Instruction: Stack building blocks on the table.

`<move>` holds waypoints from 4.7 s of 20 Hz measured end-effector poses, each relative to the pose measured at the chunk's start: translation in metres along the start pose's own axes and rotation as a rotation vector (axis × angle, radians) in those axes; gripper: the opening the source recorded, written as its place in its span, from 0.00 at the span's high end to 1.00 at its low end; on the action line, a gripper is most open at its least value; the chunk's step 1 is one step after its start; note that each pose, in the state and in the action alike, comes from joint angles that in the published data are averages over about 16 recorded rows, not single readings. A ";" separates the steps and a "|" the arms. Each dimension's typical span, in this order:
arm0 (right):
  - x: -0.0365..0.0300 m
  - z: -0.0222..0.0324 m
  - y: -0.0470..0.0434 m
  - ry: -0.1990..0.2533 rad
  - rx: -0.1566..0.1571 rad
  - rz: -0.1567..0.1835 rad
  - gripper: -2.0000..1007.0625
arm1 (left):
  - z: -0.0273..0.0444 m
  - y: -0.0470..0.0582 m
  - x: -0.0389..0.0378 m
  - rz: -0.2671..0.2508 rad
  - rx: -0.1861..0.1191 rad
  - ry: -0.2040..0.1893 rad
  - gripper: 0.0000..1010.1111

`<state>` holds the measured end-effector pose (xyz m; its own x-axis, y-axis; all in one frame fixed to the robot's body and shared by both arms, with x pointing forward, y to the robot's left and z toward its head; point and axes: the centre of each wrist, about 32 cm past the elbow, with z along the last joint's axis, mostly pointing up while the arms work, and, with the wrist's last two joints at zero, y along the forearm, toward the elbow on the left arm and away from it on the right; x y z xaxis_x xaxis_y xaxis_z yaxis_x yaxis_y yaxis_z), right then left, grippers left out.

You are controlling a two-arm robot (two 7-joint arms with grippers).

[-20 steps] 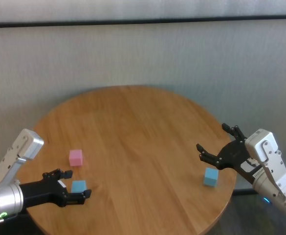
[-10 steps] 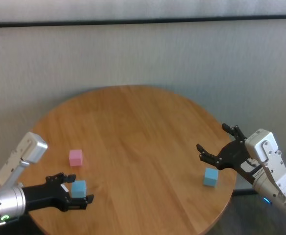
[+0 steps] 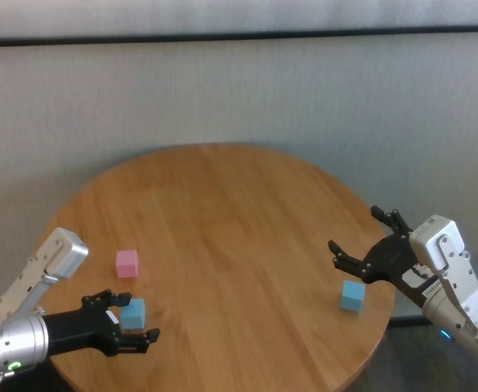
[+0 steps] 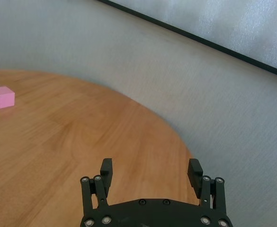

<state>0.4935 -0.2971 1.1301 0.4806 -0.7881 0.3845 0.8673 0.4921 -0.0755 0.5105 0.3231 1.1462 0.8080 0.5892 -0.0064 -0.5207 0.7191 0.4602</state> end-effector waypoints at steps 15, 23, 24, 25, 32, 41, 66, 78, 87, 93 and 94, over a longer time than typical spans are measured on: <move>0.0000 0.0000 0.0000 0.000 0.000 0.000 0.01 | 0.0024 0.001 0.0061 0.029 -0.022 -0.003 0.01; 0.0000 0.0000 0.0000 0.000 0.000 0.000 0.01 | 0.0019 -0.001 0.0095 0.052 -0.023 -0.018 0.01; 0.0000 0.0000 0.0000 0.000 0.000 0.000 0.01 | 0.0016 -0.001 0.0103 0.055 -0.022 -0.020 0.01; 0.0000 0.0000 0.0000 0.000 0.000 0.000 0.01 | 0.0011 -0.002 0.0110 0.057 -0.021 -0.022 0.01; 0.0000 0.0000 0.0000 0.000 0.000 0.000 0.01 | -0.0018 -0.005 0.0162 0.074 -0.019 -0.028 0.01; 0.0000 0.0000 0.0000 0.000 0.000 0.000 0.01 | -0.0030 -0.009 0.0180 0.069 -0.019 -0.008 0.01; 0.0000 0.0000 0.0000 0.000 0.000 0.000 0.01 | 0.0019 -0.029 0.0185 0.149 0.051 -0.005 0.05; 0.0000 0.0000 0.0000 0.000 0.000 0.000 0.01 | 0.0017 -0.028 0.0188 0.141 0.041 0.001 0.36; 0.0000 0.0000 0.0000 0.000 0.000 0.000 0.01 | 0.0043 -0.025 0.0142 0.120 0.024 -0.018 0.58; 0.0000 0.0000 0.0000 0.000 0.000 0.000 0.01 | 0.0106 -0.024 0.0072 0.079 0.007 -0.050 0.61; 0.0000 0.0000 0.0000 0.000 0.000 0.000 0.01 | 0.0120 -0.024 0.0059 0.071 0.004 -0.056 0.61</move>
<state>0.4935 -0.2970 1.1300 0.4807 -0.7881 0.3845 0.8672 0.4921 -0.0756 0.5313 0.3046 1.1456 0.7836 0.6166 0.0761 -0.5758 0.6748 0.4616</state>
